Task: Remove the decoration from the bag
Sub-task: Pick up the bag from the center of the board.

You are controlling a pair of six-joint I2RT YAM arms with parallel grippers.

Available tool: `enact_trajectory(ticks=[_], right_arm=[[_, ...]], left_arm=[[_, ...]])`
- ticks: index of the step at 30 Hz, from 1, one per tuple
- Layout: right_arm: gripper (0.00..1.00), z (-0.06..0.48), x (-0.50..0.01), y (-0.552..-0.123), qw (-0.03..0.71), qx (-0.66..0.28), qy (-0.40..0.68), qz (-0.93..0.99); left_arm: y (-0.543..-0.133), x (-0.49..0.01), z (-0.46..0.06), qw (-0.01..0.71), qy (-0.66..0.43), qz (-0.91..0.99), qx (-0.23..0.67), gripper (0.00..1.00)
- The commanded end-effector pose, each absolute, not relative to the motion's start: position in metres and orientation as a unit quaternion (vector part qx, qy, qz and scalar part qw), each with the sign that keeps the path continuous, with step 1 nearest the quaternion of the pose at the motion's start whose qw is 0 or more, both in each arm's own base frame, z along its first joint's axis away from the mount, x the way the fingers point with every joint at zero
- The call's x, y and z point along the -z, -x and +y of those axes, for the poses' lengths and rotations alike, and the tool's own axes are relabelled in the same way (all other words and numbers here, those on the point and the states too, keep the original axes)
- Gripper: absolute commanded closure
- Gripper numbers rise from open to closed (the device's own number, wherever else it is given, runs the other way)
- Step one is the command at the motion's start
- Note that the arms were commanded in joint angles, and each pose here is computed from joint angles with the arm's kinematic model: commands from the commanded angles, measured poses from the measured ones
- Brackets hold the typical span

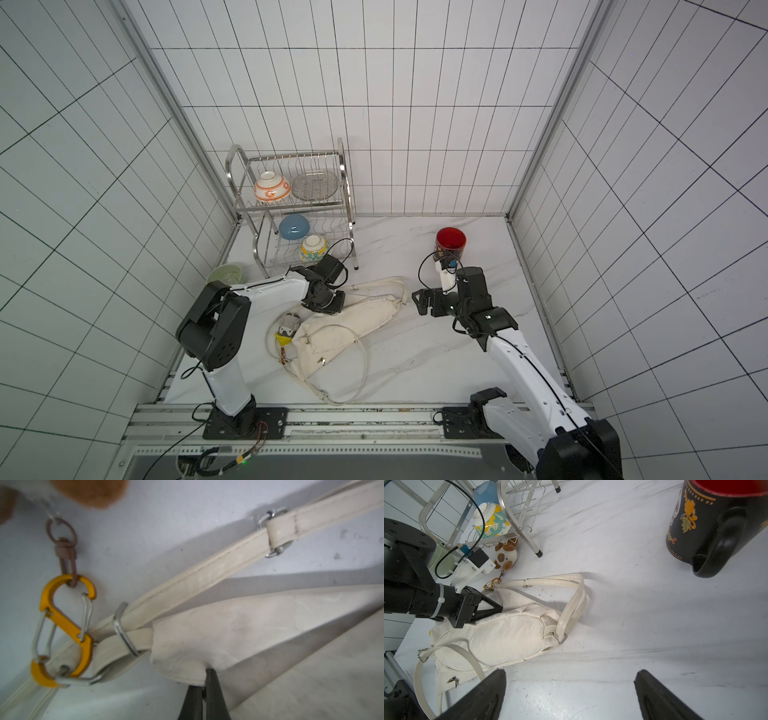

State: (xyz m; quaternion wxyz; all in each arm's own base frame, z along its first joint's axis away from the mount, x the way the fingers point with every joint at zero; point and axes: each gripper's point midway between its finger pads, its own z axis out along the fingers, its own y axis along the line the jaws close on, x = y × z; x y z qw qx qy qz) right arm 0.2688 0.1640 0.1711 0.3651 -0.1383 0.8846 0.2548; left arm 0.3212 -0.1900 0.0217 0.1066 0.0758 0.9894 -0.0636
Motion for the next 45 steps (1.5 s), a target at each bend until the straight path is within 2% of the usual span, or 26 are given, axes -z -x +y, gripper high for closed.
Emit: enact_trajectory(ticks=[1, 8, 13, 19, 27, 32, 35, 40, 45], right_arm=[[0.0, 0.165, -0.178, -0.27, 0.382, -0.256, 0.137, 0.877], [0.0, 0.167, -0.184, -0.274, 0.394, -0.26, 0.141, 0.871], [0.0, 0.172, -0.194, -0.279, 0.406, -0.268, 0.147, 0.861], [0.0, 0.176, -0.209, -0.285, 0.424, -0.274, 0.155, 0.849], [0.0, 0.183, -0.244, -0.291, 0.458, -0.292, 0.162, 0.824], [0.0, 0.199, -0.283, -0.281, 0.481, -0.345, 0.199, 0.781], [0.0, 0.213, -0.295, -0.273, 0.467, -0.382, 0.23, 0.764], [0.02, 0.229, -0.284, -0.268, 0.426, -0.416, 0.242, 0.766], [0.02, 0.238, -0.257, -0.269, 0.401, -0.394, 0.204, 0.801]], left_arm=[[-0.318, -0.037, -0.158, 0.108, -0.069, 0.992, 0.011, 1.0], [-0.331, -0.122, -0.143, 0.176, -0.066, 0.982, -0.019, 1.0], [-0.326, -0.167, -0.117, 0.188, -0.072, 0.976, -0.085, 1.0], [-0.321, -0.237, -0.1, 0.246, -0.074, 0.956, -0.143, 1.0], [-0.311, -0.311, -0.129, 0.332, -0.124, 0.925, -0.137, 1.0], [-0.318, -0.321, -0.145, 0.398, -0.118, 0.904, -0.102, 1.0], [-0.321, -0.307, -0.164, 0.405, -0.083, 0.91, -0.033, 1.0], [-0.33, -0.274, -0.205, 0.372, -0.004, 0.925, 0.082, 1.0], [-0.344, -0.269, -0.209, 0.362, 0.093, 0.923, 0.092, 1.0]])
